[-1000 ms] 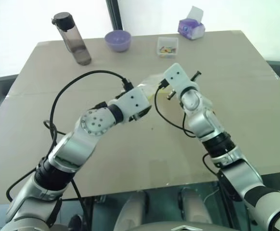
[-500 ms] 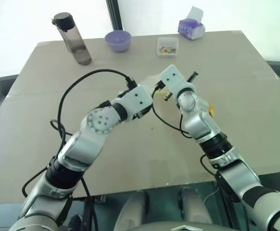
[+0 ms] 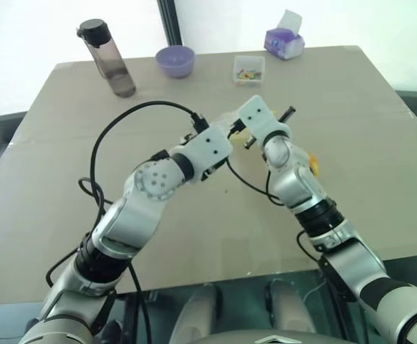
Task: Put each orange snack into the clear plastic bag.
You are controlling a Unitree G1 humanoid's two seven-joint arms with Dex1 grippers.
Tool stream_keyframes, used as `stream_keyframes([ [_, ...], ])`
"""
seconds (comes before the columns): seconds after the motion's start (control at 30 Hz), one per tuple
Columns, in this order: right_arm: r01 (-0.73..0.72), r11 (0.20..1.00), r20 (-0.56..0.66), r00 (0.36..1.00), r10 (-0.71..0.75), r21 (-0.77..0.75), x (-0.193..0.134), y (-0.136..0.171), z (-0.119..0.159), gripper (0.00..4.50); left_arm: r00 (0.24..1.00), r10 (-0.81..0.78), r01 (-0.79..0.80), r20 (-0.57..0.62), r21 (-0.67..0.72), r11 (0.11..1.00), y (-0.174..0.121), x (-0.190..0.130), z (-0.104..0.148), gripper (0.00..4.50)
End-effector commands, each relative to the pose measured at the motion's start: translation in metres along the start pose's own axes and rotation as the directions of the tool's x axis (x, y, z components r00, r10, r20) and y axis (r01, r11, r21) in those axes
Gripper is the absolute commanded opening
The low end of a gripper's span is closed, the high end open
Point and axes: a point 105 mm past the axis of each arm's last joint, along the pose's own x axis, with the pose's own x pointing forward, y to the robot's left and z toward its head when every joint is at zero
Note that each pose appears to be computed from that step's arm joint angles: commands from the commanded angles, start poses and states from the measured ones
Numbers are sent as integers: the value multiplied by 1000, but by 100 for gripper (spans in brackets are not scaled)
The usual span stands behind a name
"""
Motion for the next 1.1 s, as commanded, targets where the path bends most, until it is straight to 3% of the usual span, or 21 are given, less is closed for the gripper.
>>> stream_keyframes([
  [0.03,47,999,44,998,-46,-12,0,-11,15,0,999,39,-40,35,35,999,8,-6,13,60],
  [0.1,47,999,44,998,-46,-13,0,-11,15,0,999,40,-41,33,30,999,8,-5,13,4],
  [0.6,33,999,50,998,-33,-10,-4,-10,12,0,997,78,-78,0,48,996,14,-6,-5,4],
  [0.9,12,1000,95,995,-10,-23,-18,-17,15,0,990,75,-104,115,268,958,20,-6,-20,4],
  [1.1,23,999,84,996,-20,-27,-30,-26,13,0,996,61,-75,69,233,970,22,-2,-42,4],
])
